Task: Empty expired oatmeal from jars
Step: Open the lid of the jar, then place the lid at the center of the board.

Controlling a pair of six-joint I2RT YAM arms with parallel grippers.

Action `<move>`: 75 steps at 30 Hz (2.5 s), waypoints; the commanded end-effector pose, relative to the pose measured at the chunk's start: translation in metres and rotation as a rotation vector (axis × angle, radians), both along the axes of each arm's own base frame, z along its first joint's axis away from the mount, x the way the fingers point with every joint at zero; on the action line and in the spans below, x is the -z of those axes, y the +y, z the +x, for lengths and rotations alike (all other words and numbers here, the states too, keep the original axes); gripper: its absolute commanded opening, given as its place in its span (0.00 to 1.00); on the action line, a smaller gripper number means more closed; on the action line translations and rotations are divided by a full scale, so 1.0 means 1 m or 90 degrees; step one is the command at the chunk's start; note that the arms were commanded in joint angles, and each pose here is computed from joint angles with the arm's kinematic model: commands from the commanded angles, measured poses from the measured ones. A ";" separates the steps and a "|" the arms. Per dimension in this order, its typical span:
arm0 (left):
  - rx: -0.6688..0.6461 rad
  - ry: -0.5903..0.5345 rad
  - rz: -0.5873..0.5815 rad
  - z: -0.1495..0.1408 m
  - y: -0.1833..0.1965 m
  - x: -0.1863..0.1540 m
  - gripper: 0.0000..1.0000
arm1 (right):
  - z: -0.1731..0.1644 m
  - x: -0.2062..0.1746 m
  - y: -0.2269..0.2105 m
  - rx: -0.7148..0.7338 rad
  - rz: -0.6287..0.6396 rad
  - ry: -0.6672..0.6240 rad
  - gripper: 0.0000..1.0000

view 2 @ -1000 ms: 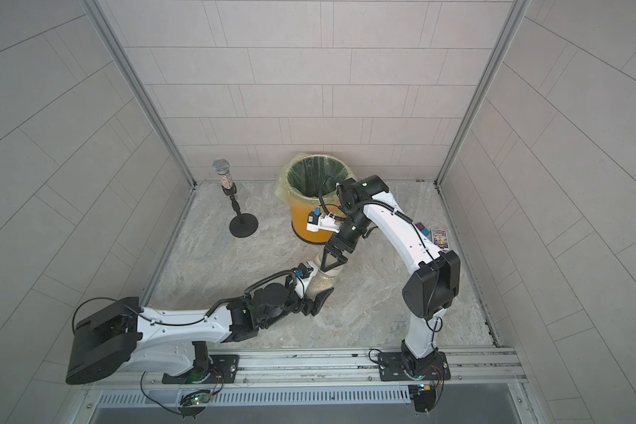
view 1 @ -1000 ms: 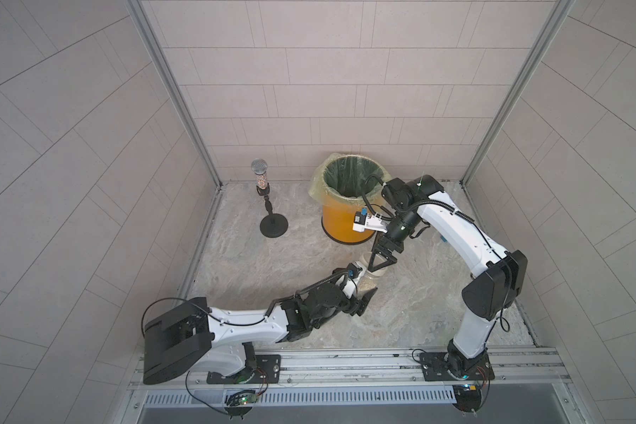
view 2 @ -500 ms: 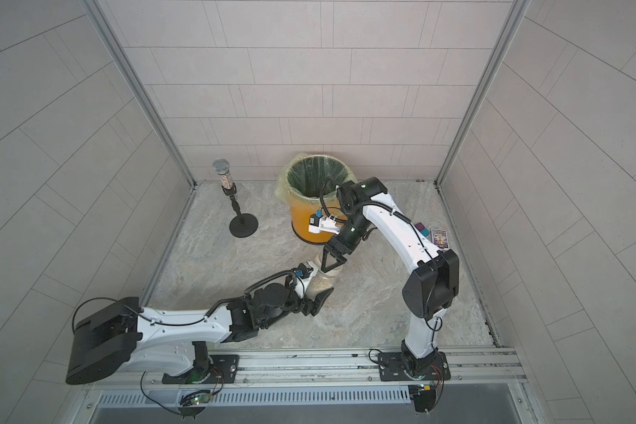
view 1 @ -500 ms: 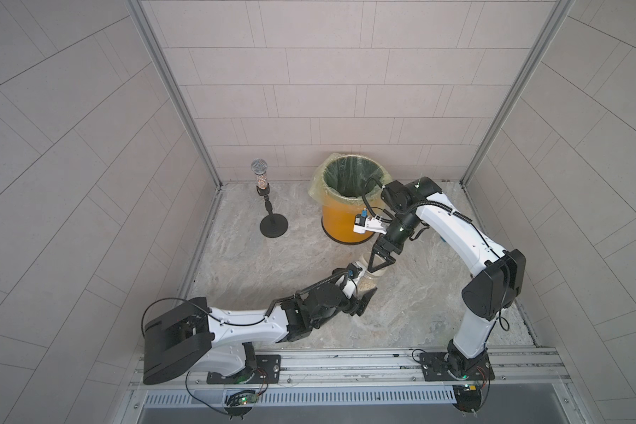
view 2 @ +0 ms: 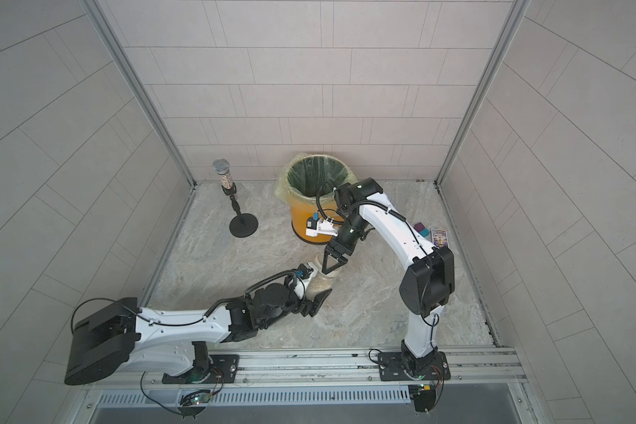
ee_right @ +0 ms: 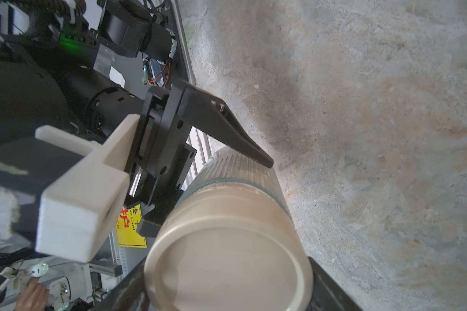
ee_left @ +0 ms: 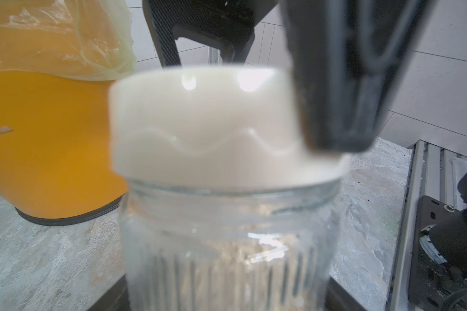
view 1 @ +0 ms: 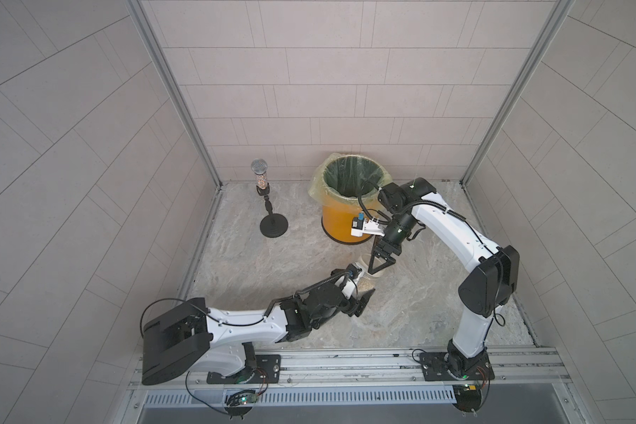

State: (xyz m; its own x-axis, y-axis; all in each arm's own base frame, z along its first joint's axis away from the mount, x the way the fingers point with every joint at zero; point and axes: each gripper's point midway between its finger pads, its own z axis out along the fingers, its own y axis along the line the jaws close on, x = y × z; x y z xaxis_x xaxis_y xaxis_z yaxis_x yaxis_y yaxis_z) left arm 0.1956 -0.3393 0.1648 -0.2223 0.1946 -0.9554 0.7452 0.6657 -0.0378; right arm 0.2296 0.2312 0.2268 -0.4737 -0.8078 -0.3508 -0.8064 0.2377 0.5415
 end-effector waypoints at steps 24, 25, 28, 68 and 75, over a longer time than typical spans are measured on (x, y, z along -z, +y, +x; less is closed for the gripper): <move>-0.032 -0.072 -0.119 0.008 0.008 -0.062 0.00 | 0.048 0.012 -0.082 0.035 -0.136 -0.255 0.40; -0.038 -0.079 -0.122 0.009 0.011 -0.064 0.00 | 0.056 0.014 -0.091 0.075 -0.145 -0.259 0.40; -0.056 -0.101 -0.137 0.011 0.020 -0.071 0.00 | 0.056 0.038 -0.114 0.109 -0.204 -0.234 0.41; -0.108 -0.153 -0.151 0.027 0.020 -0.070 0.00 | 0.079 0.197 -0.199 0.280 -0.369 -0.136 0.99; -0.104 -0.157 -0.150 0.029 0.016 -0.064 0.00 | 0.075 0.129 -0.187 0.313 -0.272 -0.150 0.99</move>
